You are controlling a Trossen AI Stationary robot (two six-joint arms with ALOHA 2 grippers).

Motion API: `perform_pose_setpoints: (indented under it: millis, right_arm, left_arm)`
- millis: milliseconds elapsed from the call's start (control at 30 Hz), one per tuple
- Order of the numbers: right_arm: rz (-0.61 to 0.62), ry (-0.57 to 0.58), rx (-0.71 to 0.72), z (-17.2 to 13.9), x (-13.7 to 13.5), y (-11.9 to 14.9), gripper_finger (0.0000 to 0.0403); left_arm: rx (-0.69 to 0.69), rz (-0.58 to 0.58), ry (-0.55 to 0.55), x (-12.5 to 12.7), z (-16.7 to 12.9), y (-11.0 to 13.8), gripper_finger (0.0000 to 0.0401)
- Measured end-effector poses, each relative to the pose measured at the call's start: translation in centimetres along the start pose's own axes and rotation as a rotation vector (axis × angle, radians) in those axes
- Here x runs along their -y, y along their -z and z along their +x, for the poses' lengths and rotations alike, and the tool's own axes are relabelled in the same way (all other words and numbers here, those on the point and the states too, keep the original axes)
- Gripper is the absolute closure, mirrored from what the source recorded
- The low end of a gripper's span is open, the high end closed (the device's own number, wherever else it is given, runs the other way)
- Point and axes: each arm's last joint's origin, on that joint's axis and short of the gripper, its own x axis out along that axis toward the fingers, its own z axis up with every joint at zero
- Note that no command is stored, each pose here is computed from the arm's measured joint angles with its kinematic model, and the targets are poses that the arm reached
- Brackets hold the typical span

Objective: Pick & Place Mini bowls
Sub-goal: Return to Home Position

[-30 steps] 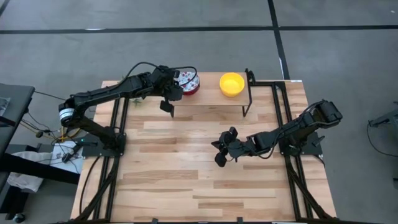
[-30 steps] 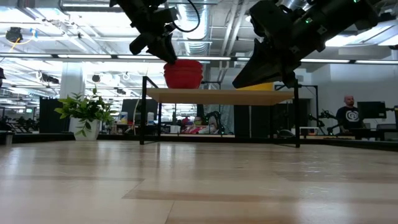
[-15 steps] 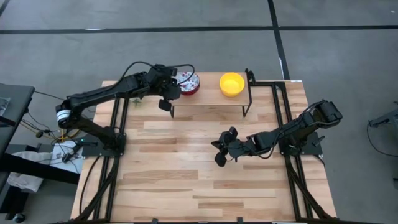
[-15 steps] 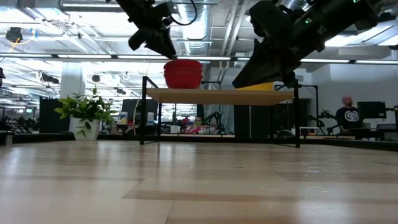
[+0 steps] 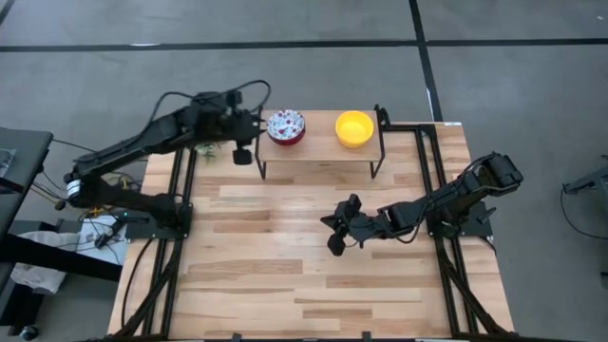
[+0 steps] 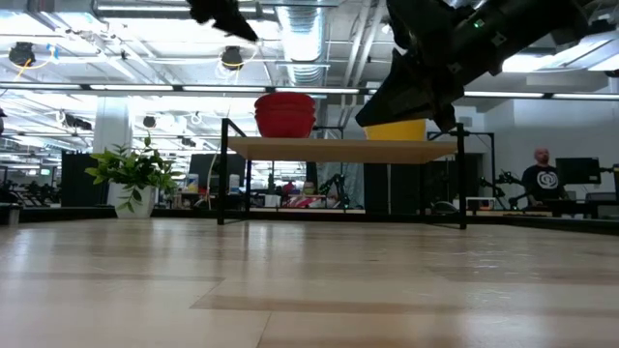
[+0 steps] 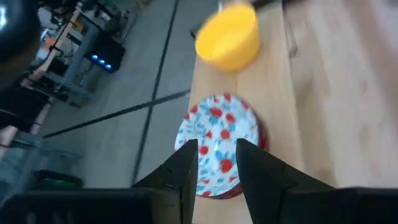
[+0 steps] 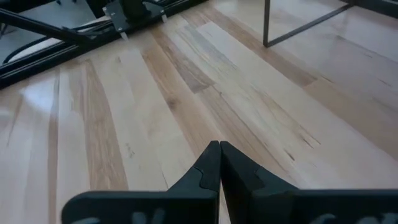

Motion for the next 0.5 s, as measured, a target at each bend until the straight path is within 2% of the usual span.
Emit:
perform_pose_setpoints:
  millis: [200, 300, 367, 433, 500]
  right_arm:
    - [-0.026, 0.025, -0.044, 0.0, 0.3, 0.5, 0.0403]
    - [0.064, 0.058, -0.04, -0.1, 0.4, 0.6, 0.0403]
    - [0.146, 0.068, -0.008, 0.0, 0.5, 0.2, 0.0403]
    - [0.109, 0.001, 0.015, -0.3, 0.4, -0.6, 0.0403]
    - [0.016, -0.14, 0.073, -0.9, -0.2, -2.1, 0.0403]
  left_arm:
    - [0.186, -0.247, 0.013, -0.6, -5.1, -0.3, 0.0293]
    - [0.273, -0.427, 0.043, -0.7, -7.9, -0.2, 0.0293]
    - [0.351, -0.487, 0.101, -0.3, -9.6, 0.3, 0.0293]
    - [0.449, -0.509, 0.177, 0.4, -10.6, 0.8, 0.0293]
    - [0.513, -0.559, 0.267, 1.5, -10.9, 1.6, 0.0293]
